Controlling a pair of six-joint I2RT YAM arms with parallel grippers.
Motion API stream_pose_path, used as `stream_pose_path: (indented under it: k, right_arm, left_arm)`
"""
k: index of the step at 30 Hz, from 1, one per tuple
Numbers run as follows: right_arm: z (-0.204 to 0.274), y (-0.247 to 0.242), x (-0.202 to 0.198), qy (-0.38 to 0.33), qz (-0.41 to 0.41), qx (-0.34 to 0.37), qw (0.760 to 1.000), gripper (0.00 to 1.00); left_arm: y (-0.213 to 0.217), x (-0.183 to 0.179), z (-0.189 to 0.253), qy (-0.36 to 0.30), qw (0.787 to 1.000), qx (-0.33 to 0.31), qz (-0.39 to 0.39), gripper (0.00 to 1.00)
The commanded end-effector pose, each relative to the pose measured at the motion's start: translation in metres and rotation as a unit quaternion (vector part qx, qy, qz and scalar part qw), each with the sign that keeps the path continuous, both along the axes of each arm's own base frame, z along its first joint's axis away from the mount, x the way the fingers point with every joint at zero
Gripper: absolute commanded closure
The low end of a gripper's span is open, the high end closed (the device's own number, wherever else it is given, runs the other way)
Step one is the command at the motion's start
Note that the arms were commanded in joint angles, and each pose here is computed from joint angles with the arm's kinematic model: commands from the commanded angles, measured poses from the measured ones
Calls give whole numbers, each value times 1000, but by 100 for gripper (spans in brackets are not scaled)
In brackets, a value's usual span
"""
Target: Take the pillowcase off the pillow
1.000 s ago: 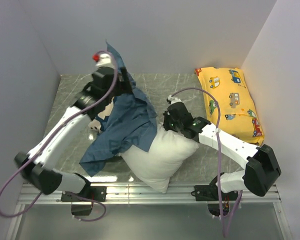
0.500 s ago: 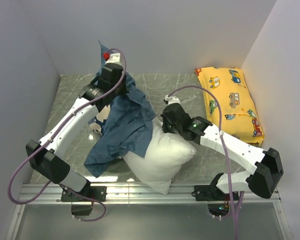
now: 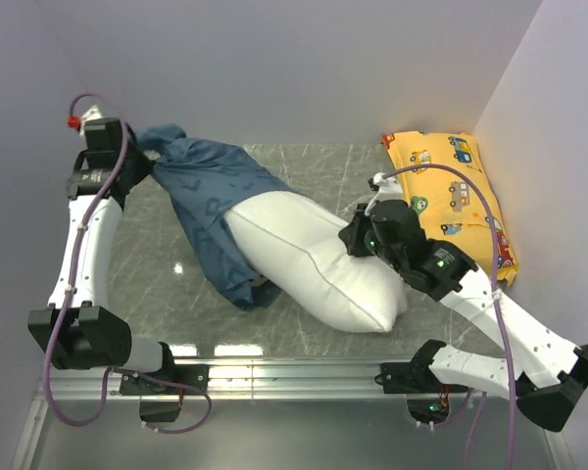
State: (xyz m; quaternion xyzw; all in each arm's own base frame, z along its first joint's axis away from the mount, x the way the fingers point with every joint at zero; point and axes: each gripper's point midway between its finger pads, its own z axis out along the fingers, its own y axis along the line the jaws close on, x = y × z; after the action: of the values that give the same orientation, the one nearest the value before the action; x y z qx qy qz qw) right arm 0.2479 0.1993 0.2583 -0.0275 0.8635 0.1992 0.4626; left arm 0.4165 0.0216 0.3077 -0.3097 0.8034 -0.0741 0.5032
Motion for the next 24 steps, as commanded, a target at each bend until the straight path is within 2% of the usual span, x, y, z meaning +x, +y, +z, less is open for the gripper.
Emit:
stream_pose_path:
  k: [1,6,8,14,15,17,18,19,21,22,24]
  right_arm:
    - [-4,-69,-5,4,-80,-73,994,100]
    - [-24,-63,5,26,-71,-75,994,100]
    - [-31,-56,9,33,-63,-75,995,100]
    - [-38,-44,13,46,-45,-70,995,100]
    - [-37,-43,13,45,-44,-70,996,100]
    - [-36,-45,14,45,-46,-74,995,100]
    - [-36,-46,13,47,-45,-76,995,100]
    - [-37,-44,12,50,-42,-76,995,100]
    - [-39,-43,10,53,-37,-72,995,100]
    - [-38,-41,9,52,-33,-67,996,100]
    - [-42,-42,6,54,-31,-63,996,100]
  left_arm:
    - [88,-2,36,-82,986,13,144,100]
    - [65,3,-11,-35,994,0,102,100]
    - [57,2,-12,-48,994,-3,93,100]
    - [45,3,-35,-16,998,-6,56,100]
    - [43,5,-30,-20,999,-2,43,95]
    - [36,6,-24,-19,1000,-5,19,78]
    - [34,7,-15,-29,999,-4,14,67]
    - [32,6,-8,-36,999,-5,7,47]
    - [27,1,19,-65,998,4,-4,36]
    - [26,-2,28,-73,997,11,-4,27]
    - [22,-10,56,-92,995,30,-7,21]
